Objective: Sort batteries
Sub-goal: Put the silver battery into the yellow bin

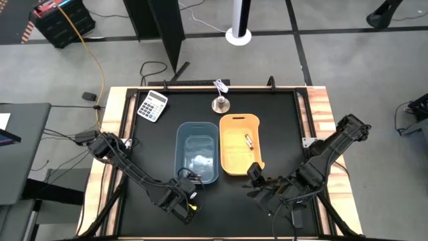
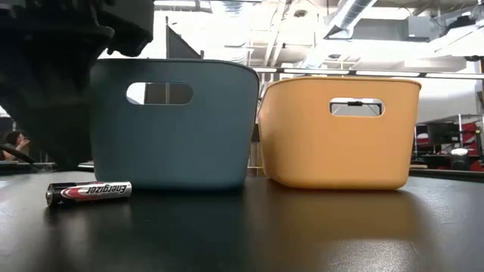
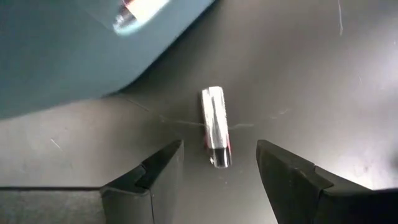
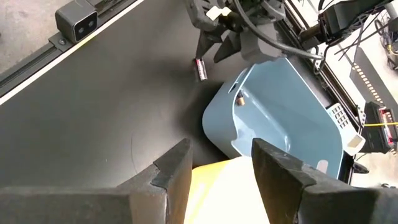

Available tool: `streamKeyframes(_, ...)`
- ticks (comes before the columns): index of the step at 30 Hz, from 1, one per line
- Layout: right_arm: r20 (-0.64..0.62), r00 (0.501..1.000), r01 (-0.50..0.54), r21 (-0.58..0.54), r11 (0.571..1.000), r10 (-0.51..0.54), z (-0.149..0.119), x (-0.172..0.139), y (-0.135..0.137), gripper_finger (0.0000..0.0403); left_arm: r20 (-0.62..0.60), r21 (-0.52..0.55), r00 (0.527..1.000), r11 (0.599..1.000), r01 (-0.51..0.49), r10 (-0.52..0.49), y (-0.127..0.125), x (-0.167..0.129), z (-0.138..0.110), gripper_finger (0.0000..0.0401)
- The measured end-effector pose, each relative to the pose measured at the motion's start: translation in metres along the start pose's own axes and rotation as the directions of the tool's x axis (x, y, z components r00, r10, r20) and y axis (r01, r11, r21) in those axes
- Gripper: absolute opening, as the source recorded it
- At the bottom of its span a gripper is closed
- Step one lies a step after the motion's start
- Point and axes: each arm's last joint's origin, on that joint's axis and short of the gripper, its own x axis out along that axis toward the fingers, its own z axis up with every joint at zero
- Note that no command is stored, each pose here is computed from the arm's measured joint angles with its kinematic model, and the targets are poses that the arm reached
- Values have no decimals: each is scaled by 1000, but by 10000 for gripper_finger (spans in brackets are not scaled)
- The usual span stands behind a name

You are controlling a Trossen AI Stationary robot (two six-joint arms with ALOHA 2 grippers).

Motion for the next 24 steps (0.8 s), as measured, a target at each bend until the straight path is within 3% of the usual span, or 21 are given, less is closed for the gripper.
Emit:
streamKeyframes(8, -3, 1000, -1, -1, 1000, 1, 0, 0, 0, 182, -3, 25, 1000, 1000, 17, -17, -10, -20, -13, 199)
streamKeyframes(18, 3, 1000, -3, -5, 1000, 3, -3, 8, 5, 182, 67, -62, 998, 998, 20, -16, -12, -29, -36, 199)
streamKeyframes(24, -31, 999, -12, -26, 1000, 11, -7, 20, 13, 182, 97, -59, 995, 998, 18, -12, -17, -8, -40, 199)
